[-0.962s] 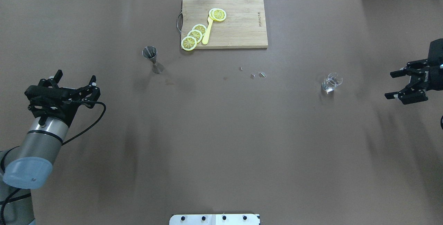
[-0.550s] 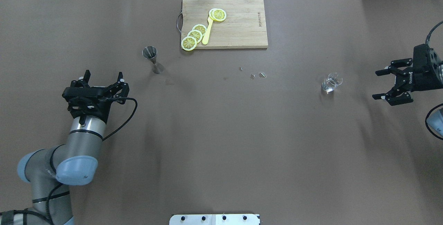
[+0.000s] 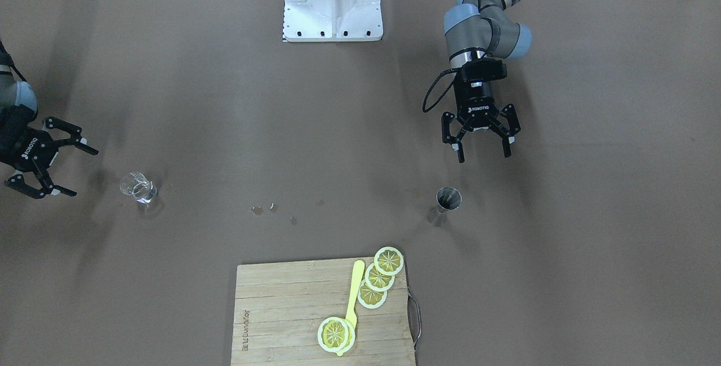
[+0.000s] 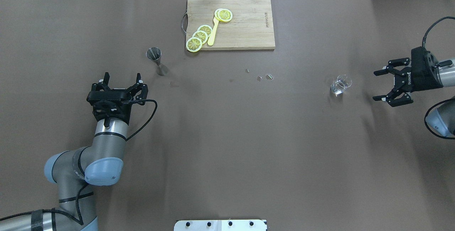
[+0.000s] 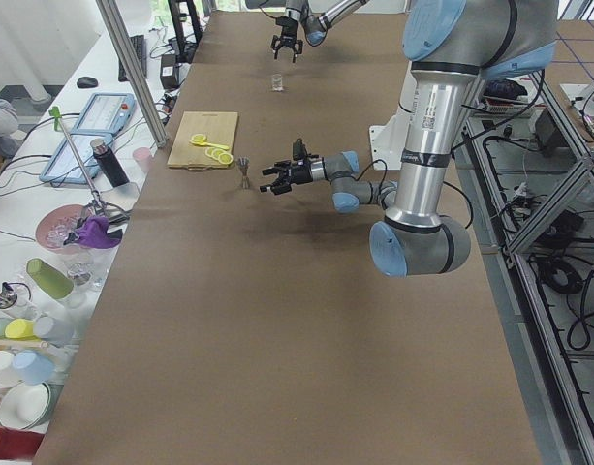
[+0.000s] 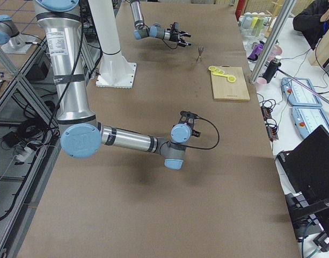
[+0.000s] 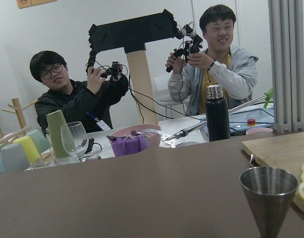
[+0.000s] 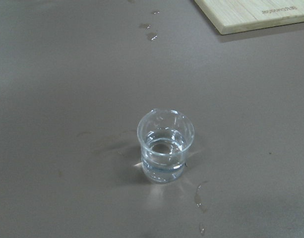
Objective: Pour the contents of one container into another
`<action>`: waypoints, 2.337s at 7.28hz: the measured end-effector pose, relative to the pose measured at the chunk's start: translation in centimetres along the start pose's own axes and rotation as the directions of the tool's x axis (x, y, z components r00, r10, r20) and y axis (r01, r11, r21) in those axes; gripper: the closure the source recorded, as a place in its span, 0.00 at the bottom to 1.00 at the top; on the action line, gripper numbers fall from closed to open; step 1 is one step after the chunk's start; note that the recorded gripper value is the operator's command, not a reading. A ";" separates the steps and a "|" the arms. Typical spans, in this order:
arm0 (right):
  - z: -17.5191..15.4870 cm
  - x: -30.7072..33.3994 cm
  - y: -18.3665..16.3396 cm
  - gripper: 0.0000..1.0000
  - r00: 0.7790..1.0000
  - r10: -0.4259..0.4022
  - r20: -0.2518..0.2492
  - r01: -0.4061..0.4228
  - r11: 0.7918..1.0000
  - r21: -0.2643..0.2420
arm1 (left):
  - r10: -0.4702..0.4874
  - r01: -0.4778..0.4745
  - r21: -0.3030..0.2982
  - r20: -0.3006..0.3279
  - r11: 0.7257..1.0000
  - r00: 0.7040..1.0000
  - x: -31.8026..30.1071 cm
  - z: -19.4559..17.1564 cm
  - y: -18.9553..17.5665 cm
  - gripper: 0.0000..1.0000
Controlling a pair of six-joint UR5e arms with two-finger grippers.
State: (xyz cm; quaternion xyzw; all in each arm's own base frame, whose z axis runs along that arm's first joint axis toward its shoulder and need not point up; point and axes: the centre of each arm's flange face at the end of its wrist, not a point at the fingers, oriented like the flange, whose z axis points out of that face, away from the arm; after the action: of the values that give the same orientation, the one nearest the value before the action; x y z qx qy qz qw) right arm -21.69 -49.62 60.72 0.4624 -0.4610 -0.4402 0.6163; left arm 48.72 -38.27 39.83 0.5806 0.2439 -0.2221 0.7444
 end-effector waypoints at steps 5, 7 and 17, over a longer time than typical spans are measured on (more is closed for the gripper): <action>2.5 0.1 -2.3 0.00 1.000 -0.017 0.011 0.017 1.000 0.018 | -0.004 0.004 -0.031 -0.008 1.000 1.000 5.8 1.8 2.5 0.11; 3.7 0.2 -2.6 0.00 1.000 -0.024 0.014 0.023 1.000 0.018 | -0.048 0.048 -0.030 0.002 0.998 0.999 7.3 2.4 3.4 0.11; 7.5 -0.1 -3.7 0.19 0.999 -0.035 0.035 0.034 0.999 0.013 | -0.067 0.069 -0.026 0.086 0.997 0.994 8.6 6.9 2.5 0.21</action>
State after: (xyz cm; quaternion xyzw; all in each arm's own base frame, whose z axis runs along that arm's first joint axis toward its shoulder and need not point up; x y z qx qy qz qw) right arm -29.48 -51.39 58.20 0.4664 -0.4665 -0.4559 0.5975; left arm 57.69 -44.85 37.82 0.5511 0.2348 -0.2682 0.7545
